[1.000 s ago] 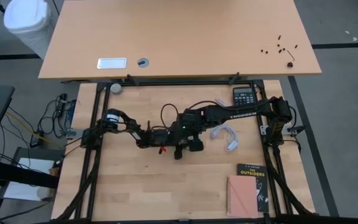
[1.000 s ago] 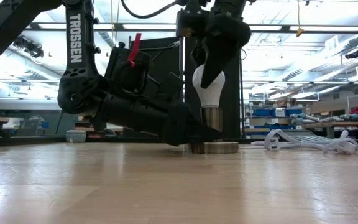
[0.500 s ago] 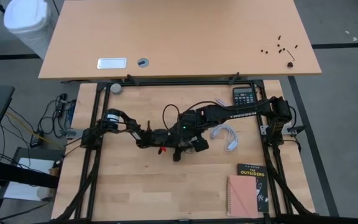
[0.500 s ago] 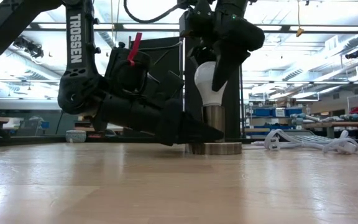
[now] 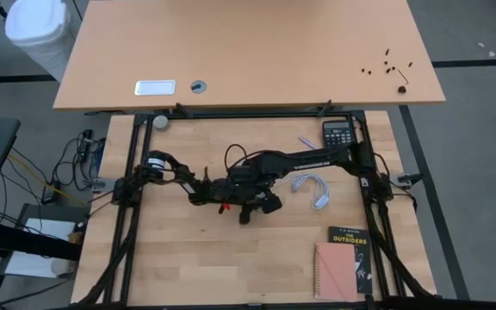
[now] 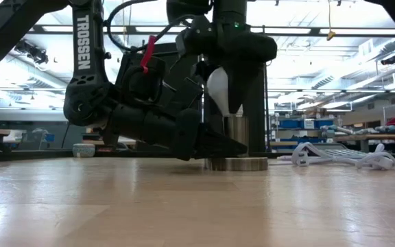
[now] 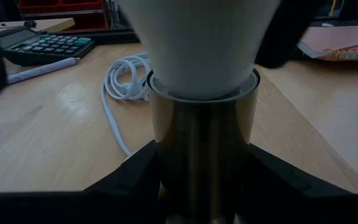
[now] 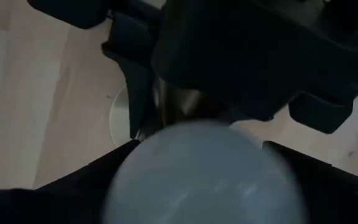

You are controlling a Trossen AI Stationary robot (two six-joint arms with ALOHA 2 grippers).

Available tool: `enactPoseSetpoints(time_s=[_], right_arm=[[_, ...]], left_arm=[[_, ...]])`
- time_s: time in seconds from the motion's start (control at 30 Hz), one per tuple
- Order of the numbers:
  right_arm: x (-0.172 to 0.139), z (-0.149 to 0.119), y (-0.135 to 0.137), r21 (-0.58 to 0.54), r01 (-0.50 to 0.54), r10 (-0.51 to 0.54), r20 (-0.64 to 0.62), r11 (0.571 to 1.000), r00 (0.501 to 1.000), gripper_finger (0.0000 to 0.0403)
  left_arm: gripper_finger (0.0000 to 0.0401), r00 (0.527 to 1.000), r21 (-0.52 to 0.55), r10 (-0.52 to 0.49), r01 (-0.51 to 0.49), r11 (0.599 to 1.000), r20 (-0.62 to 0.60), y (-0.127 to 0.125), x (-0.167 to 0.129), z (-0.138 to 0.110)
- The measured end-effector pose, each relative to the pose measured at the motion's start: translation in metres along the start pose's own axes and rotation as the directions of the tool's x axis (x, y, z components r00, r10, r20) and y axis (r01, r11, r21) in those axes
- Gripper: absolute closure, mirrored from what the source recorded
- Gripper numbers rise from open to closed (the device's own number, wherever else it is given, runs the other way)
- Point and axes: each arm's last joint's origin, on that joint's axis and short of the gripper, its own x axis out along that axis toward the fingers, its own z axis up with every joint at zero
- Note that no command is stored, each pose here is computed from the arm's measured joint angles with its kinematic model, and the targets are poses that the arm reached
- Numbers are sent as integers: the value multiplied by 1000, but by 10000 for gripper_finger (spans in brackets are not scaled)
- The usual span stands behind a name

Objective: Screw lightbulb
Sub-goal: Insert the light bulb into the lamp

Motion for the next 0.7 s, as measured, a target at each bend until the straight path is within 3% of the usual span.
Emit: enactPoseSetpoints(time_s=[0.33, 0.7], right_arm=[[4, 2, 5, -35, -9, 8, -28, 999, 1000, 70], [-1, 5, 9, 28, 16, -15, -25, 999, 1000, 83]], left_arm=[[204, 1000, -13, 2, -2, 1000, -10, 0, 0, -1], [204, 1000, -15, 3, -3, 1000, -16, 0, 0, -1]])
